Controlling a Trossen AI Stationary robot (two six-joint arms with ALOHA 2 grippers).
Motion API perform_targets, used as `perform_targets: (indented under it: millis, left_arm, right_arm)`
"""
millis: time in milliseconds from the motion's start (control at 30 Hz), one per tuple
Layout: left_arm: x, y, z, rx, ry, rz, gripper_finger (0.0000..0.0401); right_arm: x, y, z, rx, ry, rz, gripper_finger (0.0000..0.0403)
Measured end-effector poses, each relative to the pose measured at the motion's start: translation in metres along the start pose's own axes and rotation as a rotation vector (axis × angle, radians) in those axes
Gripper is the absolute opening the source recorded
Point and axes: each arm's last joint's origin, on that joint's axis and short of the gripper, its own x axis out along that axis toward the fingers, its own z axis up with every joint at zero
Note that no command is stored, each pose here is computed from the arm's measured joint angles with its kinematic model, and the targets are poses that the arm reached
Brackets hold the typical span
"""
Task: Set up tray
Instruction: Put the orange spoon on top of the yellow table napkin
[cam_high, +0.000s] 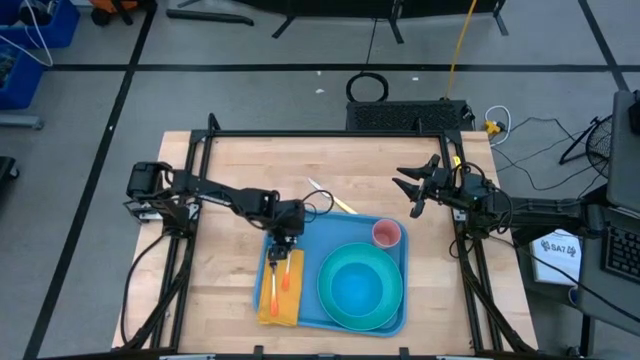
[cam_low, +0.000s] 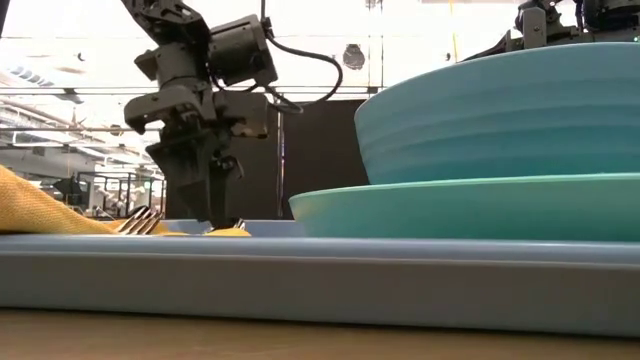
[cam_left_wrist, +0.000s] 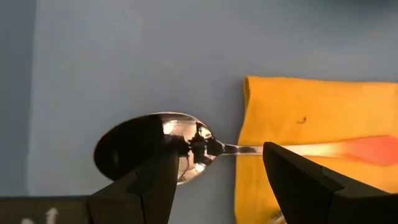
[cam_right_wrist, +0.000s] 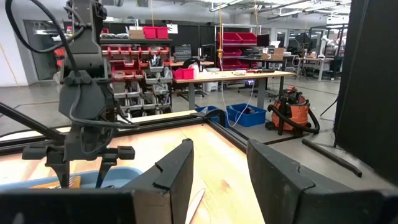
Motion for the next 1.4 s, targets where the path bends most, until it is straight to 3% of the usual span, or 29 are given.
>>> perform_targets:
  millis: [200, 733, 1133, 1400]
  left_arm:
    - [0.005, -0.002, -0.005, -0.019, 0.002, -0.009, 0.0239]
    - [0.006, -0.010, -0.008, -0.048, 0.017, -0.283, 0.0239]
    - [0.007, -0.004, -0.006, -0.009, -0.024, -0.047, 0.0239]
    - [0.017, -0.003, -0.009, -0.044, 0.012, -0.116, 0.0239]
  right_arm:
    - [0.000, 0.000, 0.001, 0.004, -0.015, 0.000, 0.0141]
    - [0.000, 0.000, 0.001, 0.004, -0.015, 0.001, 0.0141]
    - [0.000, 0.000, 0.001, 0.004, -0.015, 0.001, 0.0141]
    - [0.000, 0.000, 0.001, 0.004, -0.014, 0.001, 0.0141]
